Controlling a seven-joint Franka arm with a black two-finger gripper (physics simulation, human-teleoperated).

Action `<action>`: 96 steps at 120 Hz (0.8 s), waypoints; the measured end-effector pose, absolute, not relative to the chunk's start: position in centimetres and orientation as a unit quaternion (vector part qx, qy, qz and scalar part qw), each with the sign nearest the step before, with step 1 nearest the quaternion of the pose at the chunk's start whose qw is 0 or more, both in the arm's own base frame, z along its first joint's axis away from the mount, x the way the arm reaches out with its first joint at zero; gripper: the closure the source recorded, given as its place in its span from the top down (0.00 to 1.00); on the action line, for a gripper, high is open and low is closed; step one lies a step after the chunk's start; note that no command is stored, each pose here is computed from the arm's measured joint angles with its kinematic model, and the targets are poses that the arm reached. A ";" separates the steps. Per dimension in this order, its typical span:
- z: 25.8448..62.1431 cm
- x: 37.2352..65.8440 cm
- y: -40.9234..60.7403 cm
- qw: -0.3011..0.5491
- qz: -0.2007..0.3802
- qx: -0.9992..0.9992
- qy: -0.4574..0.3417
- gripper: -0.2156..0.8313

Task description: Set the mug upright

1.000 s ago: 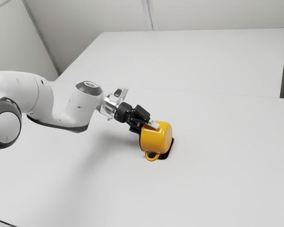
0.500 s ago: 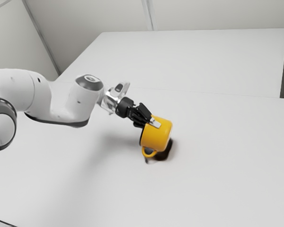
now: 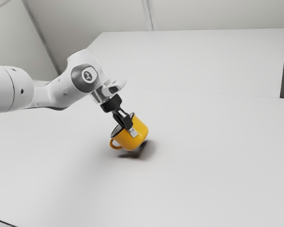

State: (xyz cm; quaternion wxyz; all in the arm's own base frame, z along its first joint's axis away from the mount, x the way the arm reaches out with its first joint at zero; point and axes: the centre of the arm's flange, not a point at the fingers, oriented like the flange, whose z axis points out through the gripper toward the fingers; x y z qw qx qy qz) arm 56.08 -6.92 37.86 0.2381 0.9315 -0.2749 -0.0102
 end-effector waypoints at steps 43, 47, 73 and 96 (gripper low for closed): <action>35.8 55.0 -7.0 0.037 -0.016 0.917 -0.397 0.06; 35.9 54.6 -6.9 0.025 -0.015 0.915 -0.402 0.06; 34.0 52.6 -7.2 -0.003 -0.017 0.906 -0.423 0.06; 33.1 51.8 -7.7 -0.013 -0.017 0.902 -0.431 0.06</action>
